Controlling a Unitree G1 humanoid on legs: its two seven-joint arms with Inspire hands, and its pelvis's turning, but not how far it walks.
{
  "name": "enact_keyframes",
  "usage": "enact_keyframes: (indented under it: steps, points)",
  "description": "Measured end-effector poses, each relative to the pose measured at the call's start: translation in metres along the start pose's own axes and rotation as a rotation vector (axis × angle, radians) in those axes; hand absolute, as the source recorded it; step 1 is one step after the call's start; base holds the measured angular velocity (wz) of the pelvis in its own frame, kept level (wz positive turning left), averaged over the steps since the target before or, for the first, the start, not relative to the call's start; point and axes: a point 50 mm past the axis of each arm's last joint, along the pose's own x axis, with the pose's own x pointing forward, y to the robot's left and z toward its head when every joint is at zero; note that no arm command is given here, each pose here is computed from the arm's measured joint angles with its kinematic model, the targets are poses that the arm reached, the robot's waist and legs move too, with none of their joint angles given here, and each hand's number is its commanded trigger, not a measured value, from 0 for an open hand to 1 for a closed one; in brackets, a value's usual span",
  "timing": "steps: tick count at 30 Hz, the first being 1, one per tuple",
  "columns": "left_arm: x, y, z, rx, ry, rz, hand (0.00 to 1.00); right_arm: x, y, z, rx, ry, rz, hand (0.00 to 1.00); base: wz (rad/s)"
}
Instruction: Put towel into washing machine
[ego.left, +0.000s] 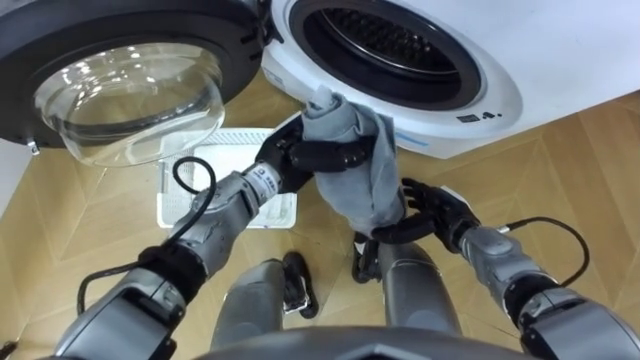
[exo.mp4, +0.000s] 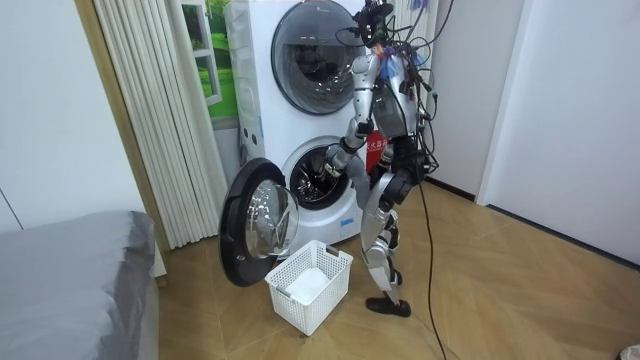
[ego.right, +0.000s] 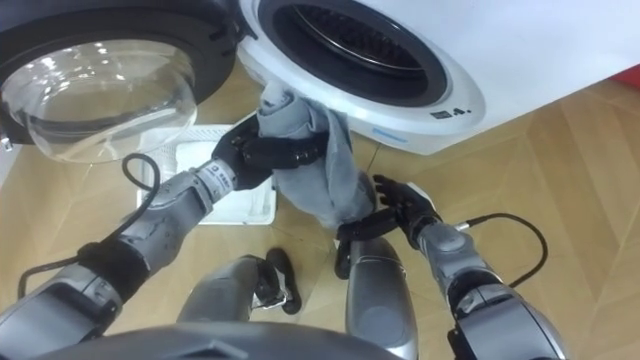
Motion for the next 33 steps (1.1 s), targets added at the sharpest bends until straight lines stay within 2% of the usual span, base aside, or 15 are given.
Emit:
enact_keyframes:
  steps: [9,11,30,31,32,33]
  points:
    - [0.005,-0.008,-0.003,-0.223,-0.063,-0.018,1.0,0.003,0.009,0.001,0.028,0.008,0.018,0.0,0.0]
    - [0.007,-0.01,-0.005,-0.275,-0.073,-0.021,1.0,0.004,0.014,0.002,0.046,0.011,0.025,1.0,0.0]
    - [0.011,-0.016,-0.007,-0.445,-0.115,-0.029,1.0,0.006,0.019,0.004,0.039,0.024,0.015,1.0,0.0]
    - [0.011,-0.016,-0.007,-0.451,-0.118,-0.027,0.93,0.006,0.019,0.004,0.039,0.023,0.013,1.0,0.0]
    - [0.011,-0.016,-0.007,-0.454,-0.119,-0.026,0.51,0.006,0.019,0.004,0.039,0.023,0.013,1.0,0.0]
    - [0.01,-0.016,-0.008,-0.462,-0.12,-0.023,0.0,0.006,0.019,0.004,0.039,0.025,0.012,1.0,0.0]
